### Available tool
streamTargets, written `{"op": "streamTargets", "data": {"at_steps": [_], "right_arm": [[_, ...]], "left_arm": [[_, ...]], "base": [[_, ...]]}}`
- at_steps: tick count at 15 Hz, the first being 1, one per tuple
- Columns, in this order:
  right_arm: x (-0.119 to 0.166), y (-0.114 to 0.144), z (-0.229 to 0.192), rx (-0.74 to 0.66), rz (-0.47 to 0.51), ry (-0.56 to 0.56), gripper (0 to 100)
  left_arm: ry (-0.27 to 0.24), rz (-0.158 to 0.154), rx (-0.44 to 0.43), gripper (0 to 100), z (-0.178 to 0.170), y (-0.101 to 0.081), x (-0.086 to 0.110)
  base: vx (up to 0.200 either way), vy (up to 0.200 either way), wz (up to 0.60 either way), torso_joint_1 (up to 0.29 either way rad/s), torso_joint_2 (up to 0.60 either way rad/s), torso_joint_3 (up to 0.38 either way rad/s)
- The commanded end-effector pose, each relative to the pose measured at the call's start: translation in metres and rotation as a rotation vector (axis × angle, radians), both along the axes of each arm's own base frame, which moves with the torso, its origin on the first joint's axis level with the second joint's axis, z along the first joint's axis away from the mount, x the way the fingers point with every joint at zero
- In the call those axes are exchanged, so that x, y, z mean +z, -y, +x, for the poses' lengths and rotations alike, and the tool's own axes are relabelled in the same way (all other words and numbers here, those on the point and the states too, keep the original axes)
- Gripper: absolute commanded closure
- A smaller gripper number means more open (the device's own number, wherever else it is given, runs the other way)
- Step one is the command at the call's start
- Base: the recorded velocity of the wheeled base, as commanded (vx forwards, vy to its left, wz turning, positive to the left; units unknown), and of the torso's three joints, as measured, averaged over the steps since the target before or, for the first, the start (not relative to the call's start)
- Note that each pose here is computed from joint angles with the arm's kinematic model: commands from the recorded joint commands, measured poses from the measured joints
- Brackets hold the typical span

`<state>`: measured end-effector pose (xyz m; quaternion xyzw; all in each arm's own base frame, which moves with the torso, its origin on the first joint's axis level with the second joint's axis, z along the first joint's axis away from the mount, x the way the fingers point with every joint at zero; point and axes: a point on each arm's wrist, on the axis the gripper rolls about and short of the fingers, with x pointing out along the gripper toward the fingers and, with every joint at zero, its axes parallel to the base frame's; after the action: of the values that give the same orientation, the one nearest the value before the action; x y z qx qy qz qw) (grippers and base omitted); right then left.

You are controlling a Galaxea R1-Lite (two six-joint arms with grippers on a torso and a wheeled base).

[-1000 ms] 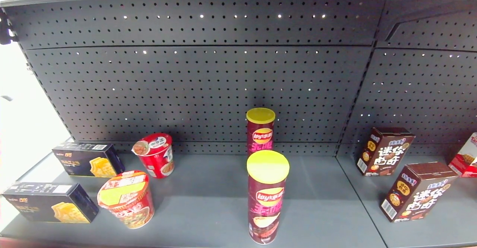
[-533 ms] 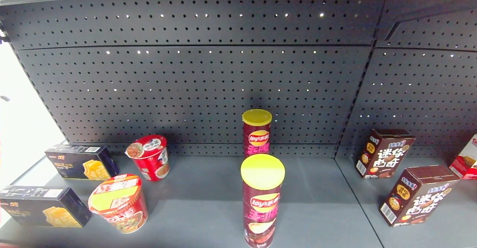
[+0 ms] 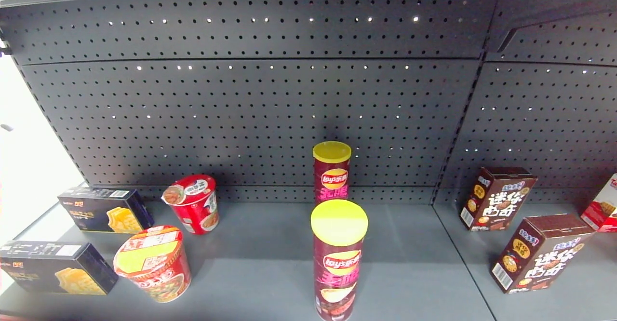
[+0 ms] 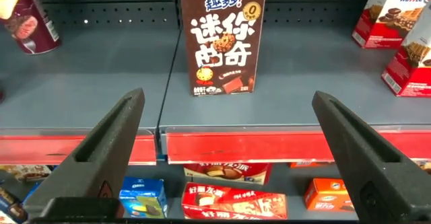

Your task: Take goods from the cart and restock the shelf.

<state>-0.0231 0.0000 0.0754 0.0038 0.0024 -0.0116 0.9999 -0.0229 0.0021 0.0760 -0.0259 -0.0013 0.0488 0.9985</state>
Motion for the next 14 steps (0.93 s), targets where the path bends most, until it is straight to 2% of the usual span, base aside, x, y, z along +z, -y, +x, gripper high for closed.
{"op": "streamTargets", "data": {"at_steps": [1,14], "right_arm": [[0.0,0.0,0.0001,0.0,0.0,-0.001,0],[0.0,0.0,0.0001,0.0,-0.002,-0.001,0]], "left_arm": [[-0.002,0.0,0.002,0,0.0001,0.0,0.0],[-0.002,0.0,0.001,0,0.0001,0.0,0.0]], "base": [[0.0,0.0,0.0,0.0,0.0,0.0],[0.0,0.0,0.0,0.0,0.0,0.0]]}}
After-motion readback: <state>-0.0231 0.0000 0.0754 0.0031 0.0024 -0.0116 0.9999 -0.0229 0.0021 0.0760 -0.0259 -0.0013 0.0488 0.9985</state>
